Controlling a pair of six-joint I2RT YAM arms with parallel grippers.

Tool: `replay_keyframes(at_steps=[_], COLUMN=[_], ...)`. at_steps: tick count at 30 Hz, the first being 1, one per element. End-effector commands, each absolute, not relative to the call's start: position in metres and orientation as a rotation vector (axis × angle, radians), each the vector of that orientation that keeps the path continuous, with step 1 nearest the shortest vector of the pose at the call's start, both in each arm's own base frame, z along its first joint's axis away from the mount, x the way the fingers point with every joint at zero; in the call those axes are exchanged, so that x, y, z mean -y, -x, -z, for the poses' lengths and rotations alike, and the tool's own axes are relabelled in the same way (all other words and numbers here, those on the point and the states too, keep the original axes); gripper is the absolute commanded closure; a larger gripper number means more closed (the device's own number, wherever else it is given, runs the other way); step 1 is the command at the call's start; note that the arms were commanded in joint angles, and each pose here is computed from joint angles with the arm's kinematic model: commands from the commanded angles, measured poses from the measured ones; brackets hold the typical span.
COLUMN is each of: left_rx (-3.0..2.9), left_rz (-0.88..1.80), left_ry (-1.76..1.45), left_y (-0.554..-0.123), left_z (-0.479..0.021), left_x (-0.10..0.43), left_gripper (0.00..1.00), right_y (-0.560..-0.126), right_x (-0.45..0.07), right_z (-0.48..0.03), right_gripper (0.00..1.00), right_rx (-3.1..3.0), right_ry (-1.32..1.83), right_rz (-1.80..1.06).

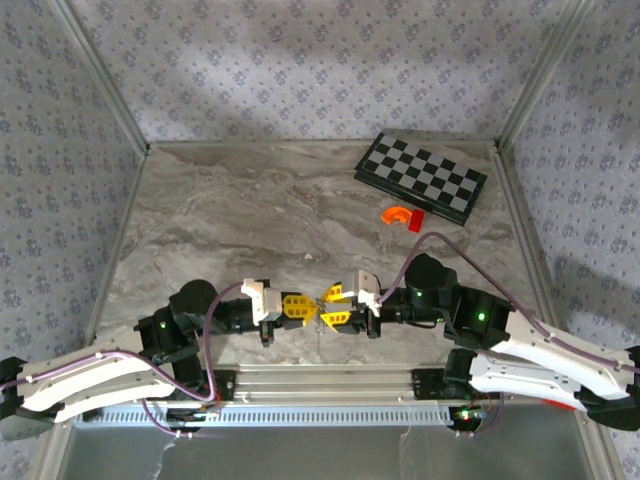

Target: Put the keys on the keyring

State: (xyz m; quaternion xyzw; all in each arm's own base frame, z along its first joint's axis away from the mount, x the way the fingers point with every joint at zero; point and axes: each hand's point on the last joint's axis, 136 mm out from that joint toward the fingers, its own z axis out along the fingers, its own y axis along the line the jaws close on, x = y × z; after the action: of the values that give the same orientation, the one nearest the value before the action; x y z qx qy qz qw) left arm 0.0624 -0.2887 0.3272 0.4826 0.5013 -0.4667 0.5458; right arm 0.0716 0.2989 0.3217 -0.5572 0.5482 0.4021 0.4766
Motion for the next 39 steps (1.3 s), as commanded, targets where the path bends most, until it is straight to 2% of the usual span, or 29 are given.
replay_keyframes(at_steps=[1,5,13,17,20,25,29,32,39], left_rx=[-1.123,-1.126,-1.13,-1.133,-1.145,-1.217,-1.315,-1.397,-1.473], left_rz=[1.148,1.147,1.147,1.143,1.137,1.07,0.949,0.848,0.757], left_ry=[-1.114,-1.114,-1.124,-1.128,-1.129,-1.103,-1.112,-1.173,-1.282], left_y=[-0.057,-0.057,-0.056,-0.056,-0.058,-0.07,-0.084,-0.091,-0.094], left_z=[-0.345,-0.344,-0.342,-0.343,-0.342,-0.33,-0.318,-0.307,-0.295], left_x=[0.286,0.286,0.287,0.287,0.288,0.286,0.279,0.275,0.278], left_gripper=[1.0,1.0,1.0,1.0,1.0,1.0,0.84,0.78,0.78], right_y=[-0.068,-0.068,-0.068,-0.068,-0.07,-0.075,-0.081,-0.088,-0.089], right_x=[-0.301,-0.302,-0.303,-0.304,-0.304,-0.302,-0.298,-0.295,-0.293], right_z=[-0.327,-0.326,-0.327,-0.327,-0.327,-0.324,-0.315,-0.303,-0.281], right_gripper=[0.71,0.83,0.82,0.89,0.99,1.0,1.0,1.0,1.0], right_rx=[-1.31,-1.306,-1.288,-1.275,-1.275,-1.305,-1.382,-1.464,-1.58], right_ry=[1.358,1.362,1.354,1.358,1.352,1.357,1.387,1.426,1.522], right_rz=[-1.019,-1.015,-1.02,-1.016,-0.999,-0.952,-0.88,-0.789,-0.686])
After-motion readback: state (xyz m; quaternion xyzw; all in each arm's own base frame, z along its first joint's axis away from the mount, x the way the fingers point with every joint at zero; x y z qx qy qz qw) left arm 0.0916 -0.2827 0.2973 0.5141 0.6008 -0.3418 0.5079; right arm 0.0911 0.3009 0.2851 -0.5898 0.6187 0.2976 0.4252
